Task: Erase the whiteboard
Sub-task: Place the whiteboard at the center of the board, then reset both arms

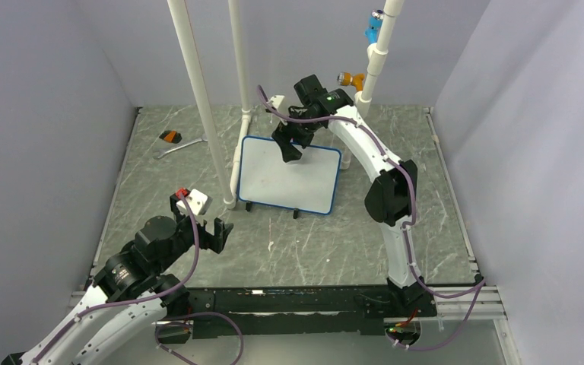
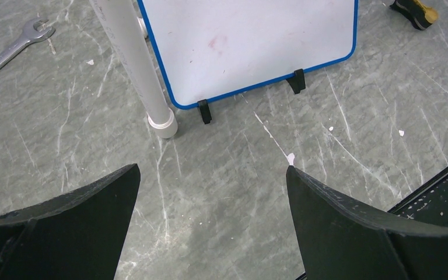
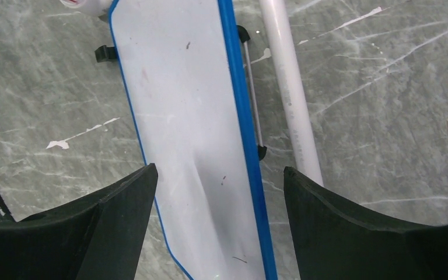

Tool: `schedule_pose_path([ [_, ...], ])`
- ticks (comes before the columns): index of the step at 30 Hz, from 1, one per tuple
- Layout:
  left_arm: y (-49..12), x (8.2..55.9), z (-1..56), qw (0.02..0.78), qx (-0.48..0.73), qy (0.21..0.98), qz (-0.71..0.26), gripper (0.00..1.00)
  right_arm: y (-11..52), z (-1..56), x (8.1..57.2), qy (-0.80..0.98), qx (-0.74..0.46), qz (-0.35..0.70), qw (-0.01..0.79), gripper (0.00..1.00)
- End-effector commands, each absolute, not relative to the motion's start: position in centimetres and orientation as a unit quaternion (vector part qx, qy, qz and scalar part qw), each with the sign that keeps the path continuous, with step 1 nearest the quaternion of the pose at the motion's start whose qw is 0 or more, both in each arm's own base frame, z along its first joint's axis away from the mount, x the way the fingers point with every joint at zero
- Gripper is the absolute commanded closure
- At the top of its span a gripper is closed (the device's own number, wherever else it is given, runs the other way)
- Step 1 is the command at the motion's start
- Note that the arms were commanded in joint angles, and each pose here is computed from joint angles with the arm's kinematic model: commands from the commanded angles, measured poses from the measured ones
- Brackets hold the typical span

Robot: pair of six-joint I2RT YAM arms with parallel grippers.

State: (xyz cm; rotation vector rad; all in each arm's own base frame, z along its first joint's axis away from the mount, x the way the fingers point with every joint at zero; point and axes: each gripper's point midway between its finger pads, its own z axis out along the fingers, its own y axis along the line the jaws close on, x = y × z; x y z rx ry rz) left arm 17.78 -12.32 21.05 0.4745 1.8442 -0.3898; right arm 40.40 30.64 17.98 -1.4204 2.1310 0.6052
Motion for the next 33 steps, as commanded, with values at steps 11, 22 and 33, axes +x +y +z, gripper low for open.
schedule_pose_path([
  [11,-12.7,18.1,23.7,0.599,0.193,0.753,-0.193,0.01,29.0,26.3,39.2,0.756,-0.519,0.198,0.345,0.17],
  [22,-10.4,19.9,25.4,0.642,0.129,0.734,-0.178,0.01,21.3,32.1,30.0,0.691,-0.496,0.24,0.467,0.01],
  [33,-6.4,22.7,26.9,0.655,0.049,0.745,-0.114,0.01,2.7,30.0,31.2,0.777,-0.148,0.141,0.596,0.01],
])
